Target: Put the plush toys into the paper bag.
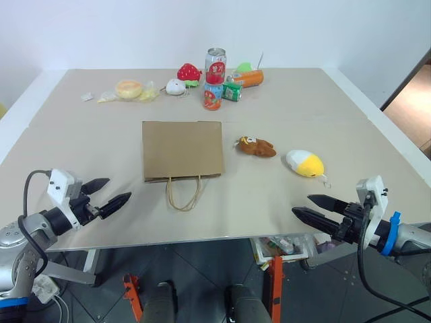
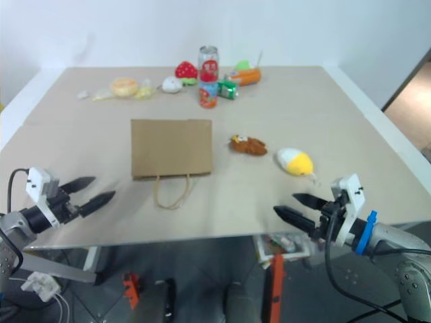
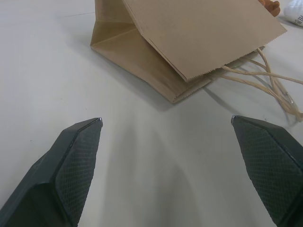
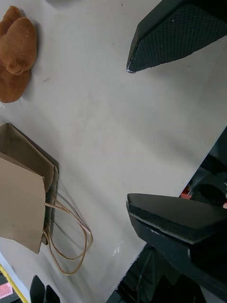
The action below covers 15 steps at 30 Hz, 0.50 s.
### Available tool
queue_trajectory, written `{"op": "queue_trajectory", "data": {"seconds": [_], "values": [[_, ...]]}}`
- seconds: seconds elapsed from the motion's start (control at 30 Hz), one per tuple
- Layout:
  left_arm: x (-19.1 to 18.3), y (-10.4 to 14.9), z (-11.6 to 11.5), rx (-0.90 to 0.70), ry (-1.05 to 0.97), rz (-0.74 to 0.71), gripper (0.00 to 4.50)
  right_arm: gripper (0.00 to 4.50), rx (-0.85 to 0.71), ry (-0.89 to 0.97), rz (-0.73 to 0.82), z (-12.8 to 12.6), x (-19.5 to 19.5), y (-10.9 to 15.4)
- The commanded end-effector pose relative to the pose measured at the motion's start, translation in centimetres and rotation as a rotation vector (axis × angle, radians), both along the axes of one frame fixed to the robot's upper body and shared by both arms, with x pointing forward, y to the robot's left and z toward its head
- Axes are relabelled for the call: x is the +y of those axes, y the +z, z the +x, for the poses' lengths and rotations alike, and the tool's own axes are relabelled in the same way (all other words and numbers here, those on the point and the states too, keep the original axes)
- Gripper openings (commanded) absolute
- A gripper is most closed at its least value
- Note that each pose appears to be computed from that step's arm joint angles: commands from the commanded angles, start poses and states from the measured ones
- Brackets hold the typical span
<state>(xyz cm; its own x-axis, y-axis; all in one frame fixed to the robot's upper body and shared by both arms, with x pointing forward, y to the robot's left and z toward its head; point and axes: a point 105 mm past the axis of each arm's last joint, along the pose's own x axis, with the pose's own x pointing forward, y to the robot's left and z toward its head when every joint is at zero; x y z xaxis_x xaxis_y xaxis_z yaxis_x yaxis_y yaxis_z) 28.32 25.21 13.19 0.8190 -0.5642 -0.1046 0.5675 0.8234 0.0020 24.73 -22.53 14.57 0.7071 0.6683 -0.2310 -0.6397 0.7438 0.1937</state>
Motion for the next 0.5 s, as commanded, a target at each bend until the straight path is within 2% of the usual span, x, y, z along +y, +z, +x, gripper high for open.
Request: {"op": "queue_trajectory", "data": {"seconds": [0.03,0.2,0.37,0.5], "values": [[0.2,1.4,-0.1,-0.058,-0.034,0.001,4.5,4.39,-0.061,0.008,-0.003,0.1,0.2,1.3],[-1.2,2.0,-1.6,-0.14,-0.248,0.083,4.5,4.39,-0.07,0.03,-0.008,0.5,0.7,1.4],[-3.9,2.5,-2.0,-0.303,-0.48,0.308,4.5,4.39,-0.101,0.151,-0.003,0.3,3.0,3.2],[-6.0,1.8,-1.4,-0.427,-0.643,0.516,4.5,4.39,-0.08,0.338,-0.018,-1.3,6.5,3.4]]}}
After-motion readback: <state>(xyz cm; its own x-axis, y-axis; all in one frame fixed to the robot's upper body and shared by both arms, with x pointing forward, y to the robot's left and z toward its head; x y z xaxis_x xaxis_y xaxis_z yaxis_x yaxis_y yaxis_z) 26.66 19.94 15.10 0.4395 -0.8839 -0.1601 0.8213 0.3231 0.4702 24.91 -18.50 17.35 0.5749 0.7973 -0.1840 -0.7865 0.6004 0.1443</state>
